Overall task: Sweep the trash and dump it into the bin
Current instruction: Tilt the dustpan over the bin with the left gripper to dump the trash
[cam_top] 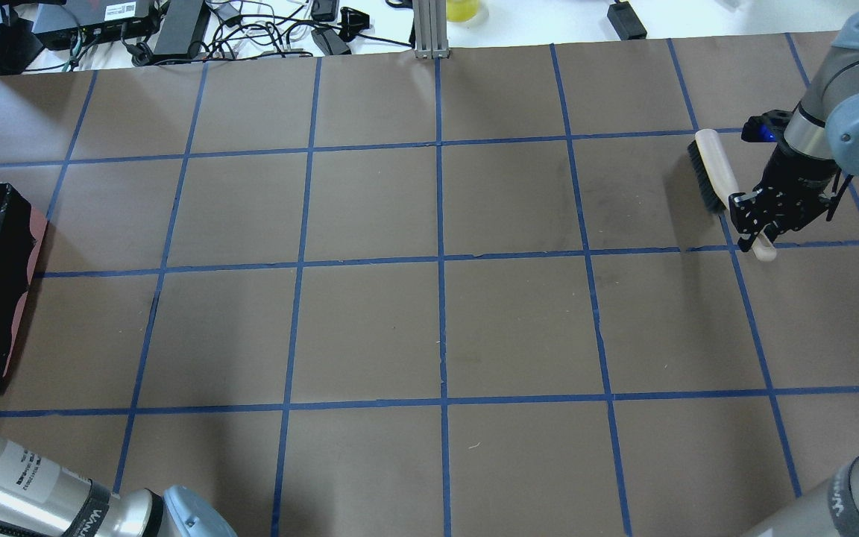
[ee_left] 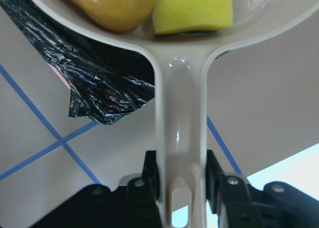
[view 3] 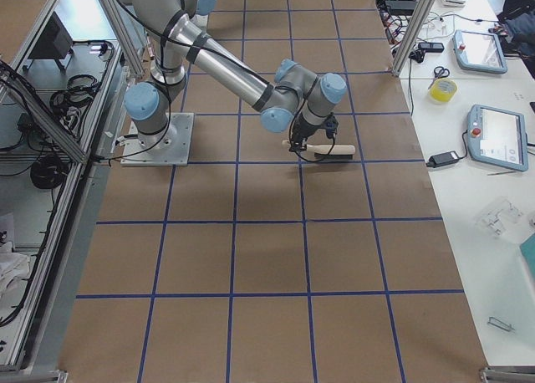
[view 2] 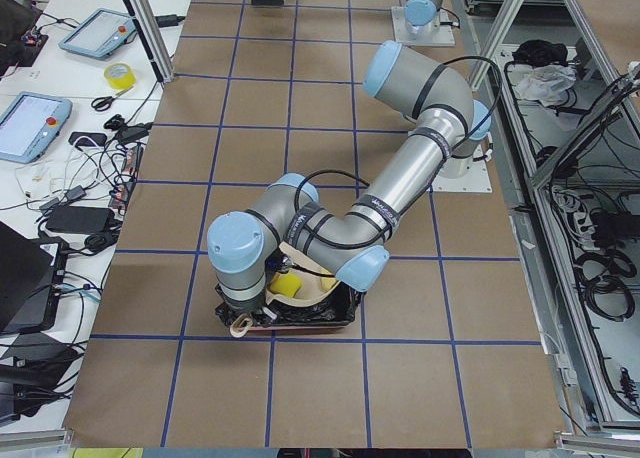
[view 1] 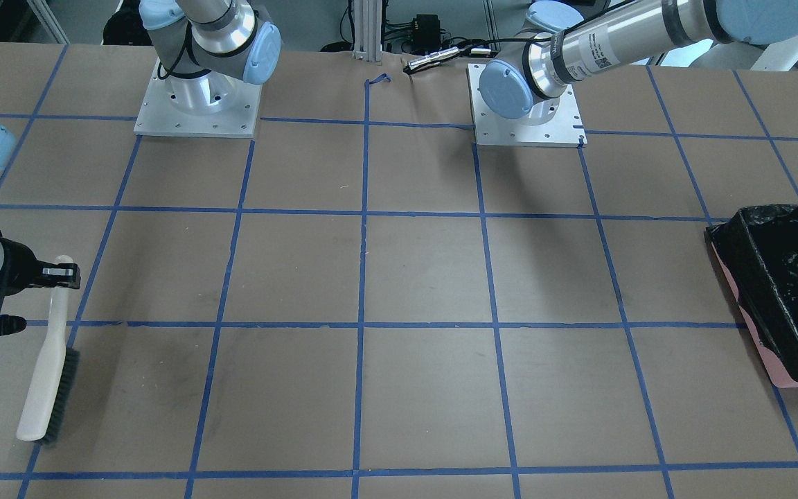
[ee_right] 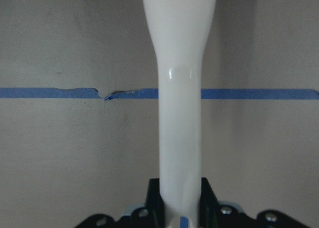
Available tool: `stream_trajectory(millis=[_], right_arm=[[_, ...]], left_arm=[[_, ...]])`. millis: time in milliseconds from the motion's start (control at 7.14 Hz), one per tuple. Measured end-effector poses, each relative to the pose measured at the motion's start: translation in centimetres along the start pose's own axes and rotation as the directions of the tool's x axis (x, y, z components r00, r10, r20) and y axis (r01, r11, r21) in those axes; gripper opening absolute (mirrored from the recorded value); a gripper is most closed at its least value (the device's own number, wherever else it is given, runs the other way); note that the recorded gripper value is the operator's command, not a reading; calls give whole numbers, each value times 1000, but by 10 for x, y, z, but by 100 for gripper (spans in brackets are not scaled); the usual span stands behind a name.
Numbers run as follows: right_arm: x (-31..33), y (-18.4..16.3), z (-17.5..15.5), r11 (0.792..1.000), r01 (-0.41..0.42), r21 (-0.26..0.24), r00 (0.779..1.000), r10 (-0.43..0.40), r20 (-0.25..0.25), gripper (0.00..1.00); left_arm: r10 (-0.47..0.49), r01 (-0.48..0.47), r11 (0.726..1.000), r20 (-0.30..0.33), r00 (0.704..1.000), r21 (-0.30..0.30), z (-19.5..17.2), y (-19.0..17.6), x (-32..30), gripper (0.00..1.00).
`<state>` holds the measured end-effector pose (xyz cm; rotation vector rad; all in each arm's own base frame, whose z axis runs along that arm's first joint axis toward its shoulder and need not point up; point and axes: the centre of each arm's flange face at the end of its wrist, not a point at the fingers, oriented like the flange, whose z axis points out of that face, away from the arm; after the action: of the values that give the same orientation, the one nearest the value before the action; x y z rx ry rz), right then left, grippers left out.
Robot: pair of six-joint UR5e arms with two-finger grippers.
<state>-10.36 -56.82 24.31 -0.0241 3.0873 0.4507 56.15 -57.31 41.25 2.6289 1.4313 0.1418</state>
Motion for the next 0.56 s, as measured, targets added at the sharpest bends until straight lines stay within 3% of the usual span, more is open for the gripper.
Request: stream_trajectory(millis=[140, 280, 420, 560], right_arm=[[0, 0, 2, 1000, 3, 0, 1000, -3, -4, 6], [1, -1, 3, 1000, 4, -1, 1000, -4, -6, 17], [1, -1, 5, 1000, 4, -2, 1000, -4, -7, 44], [1, -2, 6, 1000, 5, -5, 1000, -5, -8, 52]], left_arm=[[28, -28, 1000, 0, 1000, -14, -4, 0, -2, 14], [65, -65, 998, 0, 998, -25, -8, -1, -5, 14], [112, -112, 993, -1, 994, -49, -11, -4, -12, 14], [149, -149, 985, -3, 989, -86, -11, -7, -20, 13]])
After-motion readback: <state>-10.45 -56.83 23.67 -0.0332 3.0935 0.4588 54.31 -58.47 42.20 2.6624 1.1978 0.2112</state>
